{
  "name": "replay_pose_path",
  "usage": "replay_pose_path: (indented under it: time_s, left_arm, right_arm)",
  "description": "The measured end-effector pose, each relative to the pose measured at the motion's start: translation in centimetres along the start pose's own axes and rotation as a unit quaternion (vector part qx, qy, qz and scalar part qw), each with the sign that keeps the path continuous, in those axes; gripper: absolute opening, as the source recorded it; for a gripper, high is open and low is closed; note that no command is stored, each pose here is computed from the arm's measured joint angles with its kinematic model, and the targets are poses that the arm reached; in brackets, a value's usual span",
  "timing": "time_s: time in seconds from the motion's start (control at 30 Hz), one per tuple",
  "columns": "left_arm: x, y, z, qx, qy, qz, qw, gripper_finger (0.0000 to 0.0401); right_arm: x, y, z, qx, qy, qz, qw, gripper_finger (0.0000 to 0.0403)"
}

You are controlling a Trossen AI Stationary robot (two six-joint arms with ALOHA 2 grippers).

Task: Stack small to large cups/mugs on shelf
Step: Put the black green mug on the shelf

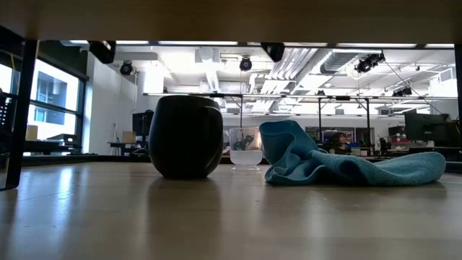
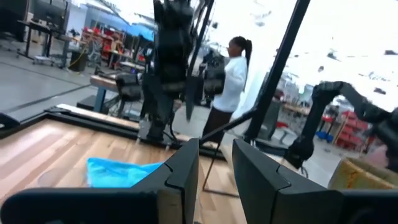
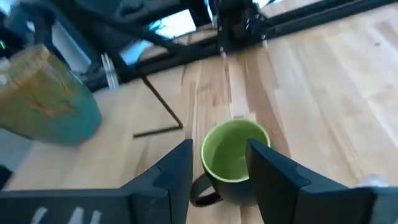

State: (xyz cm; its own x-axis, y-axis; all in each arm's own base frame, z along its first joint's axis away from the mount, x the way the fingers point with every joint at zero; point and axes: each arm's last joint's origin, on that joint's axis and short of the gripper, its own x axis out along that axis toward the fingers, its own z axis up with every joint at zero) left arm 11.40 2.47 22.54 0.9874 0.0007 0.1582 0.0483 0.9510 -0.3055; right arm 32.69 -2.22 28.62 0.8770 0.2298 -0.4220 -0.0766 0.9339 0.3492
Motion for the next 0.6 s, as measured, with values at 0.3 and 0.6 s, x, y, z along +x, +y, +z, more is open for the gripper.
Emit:
replay_pose_path:
  time_s: [0.3, 0.6]
  left_arm:
    - [-0.6, -0.2, 0.3, -0.037, -0.018, 0.002, 0.999, 0.0085]
    - [-0.6, -0.2, 0.2, -0.057, -0.012, 0.001, 0.998, 0.0085]
  right_arm:
    - [3.6, -0.8, -1.5, -0.005, 0.012, 0.007, 1.000, 0.0140]
    - [6.5, -1.2, 0.0, -0.018, 0.067, -0.011, 0.998, 0.0140]
